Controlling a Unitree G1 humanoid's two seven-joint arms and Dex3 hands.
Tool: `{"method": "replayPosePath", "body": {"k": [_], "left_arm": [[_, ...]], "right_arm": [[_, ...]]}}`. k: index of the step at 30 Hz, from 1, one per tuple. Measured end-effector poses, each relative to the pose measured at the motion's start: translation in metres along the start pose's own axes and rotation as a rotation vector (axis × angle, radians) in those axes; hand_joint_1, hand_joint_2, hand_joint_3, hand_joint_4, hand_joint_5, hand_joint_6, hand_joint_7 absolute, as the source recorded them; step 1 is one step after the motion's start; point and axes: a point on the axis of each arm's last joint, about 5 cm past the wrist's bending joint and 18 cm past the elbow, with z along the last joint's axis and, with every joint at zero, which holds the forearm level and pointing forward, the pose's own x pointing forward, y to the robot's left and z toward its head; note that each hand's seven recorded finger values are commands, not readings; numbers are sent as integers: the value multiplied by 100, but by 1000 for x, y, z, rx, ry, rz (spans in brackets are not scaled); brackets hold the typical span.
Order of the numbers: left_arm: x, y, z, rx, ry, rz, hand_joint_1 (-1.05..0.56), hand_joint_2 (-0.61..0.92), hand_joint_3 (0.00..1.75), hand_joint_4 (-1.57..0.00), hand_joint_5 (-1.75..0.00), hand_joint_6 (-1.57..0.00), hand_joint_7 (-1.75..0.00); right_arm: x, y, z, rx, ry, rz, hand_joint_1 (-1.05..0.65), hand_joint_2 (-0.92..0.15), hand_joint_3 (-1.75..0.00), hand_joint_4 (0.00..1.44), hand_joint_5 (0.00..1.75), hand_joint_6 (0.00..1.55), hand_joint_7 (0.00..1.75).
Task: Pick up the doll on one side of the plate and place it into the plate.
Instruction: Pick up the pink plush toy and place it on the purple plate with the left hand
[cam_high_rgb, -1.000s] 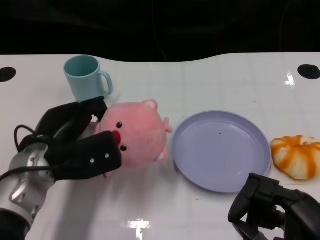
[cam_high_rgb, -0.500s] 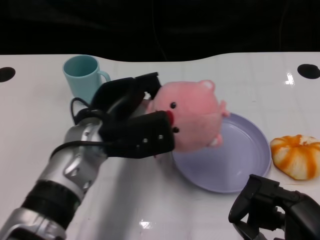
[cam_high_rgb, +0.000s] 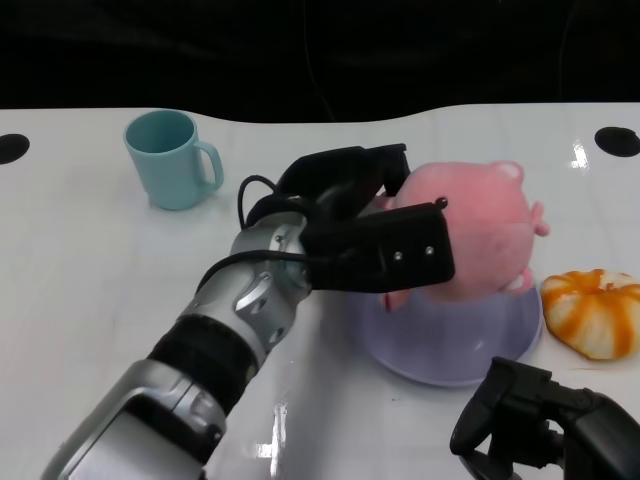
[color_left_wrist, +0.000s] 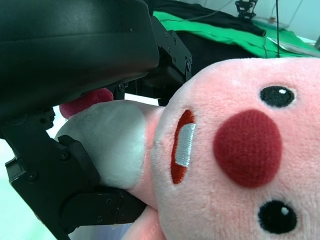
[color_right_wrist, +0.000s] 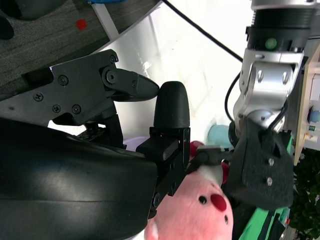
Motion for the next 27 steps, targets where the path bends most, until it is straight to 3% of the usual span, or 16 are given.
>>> {"method": "replayPosePath", "body": {"k": [2, 3, 4, 5, 7, 8, 11, 14, 18, 27], "left_arm": [[3, -4, 4, -3, 11, -23, -22, 51, 90, -91, -175, -72, -175], [4, -6, 5, -16, 14, -34, -22, 52, 83, -88, -175, -72, -155], [5, -8, 7, -35, 20, -45, -23, 57, 71, -78, -171, -77, -116], [5, -9, 8, -58, 26, -59, -24, 63, 61, -72, -163, -81, -89], [7, -8, 9, -100, 32, -97, -29, 77, 43, -63, -155, -76, -54], [8, -7, 10, -104, 29, -117, -36, 86, 31, -49, -130, -66, -36], [8, -7, 10, -87, 25, -183, -56, 91, 32, -19, -65, -39, -7], [7, -6, 10, -51, 30, -228, -72, 92, 36, -3, -38, -19, -1], [7, -3, 13, 27, 13, -235, -89, 92, 47, 0, -7, -7, -1], [4, 5, 15, 154, -21, -275, -105, 92, 55, 0, 0, 0, 0]], "right_arm": [[0, 1, 0, -2, 1, 2, -25, -81, -61, 63, 170, 54, 148], [0, 1, 0, -1, 2, 2, -24, -81, -61, 64, 170, 54, 148], [0, 2, 0, 0, 3, 2, -24, -81, -60, 64, 170, 54, 148], [0, 2, -1, 3, 4, 3, -24, -81, -60, 64, 170, 54, 148], [0, 3, -1, 7, 2, 3, -25, -82, -60, 64, 170, 54, 148], [-1, 3, -1, 6, -1, 3, -25, -82, -60, 63, 170, 54, 148], [-1, 3, 0, 5, -6, 3, -26, -82, -59, 64, 170, 53, 147], [-1, 3, 0, 5, -7, 3, -27, -82, -58, 64, 170, 54, 147], [-1, 3, 0, 4, -13, 3, -27, -82, -58, 65, 169, 54, 146], [-1, 2, 0, 2, -14, 3, -26, -83, -57, 64, 169, 55, 146]]}}
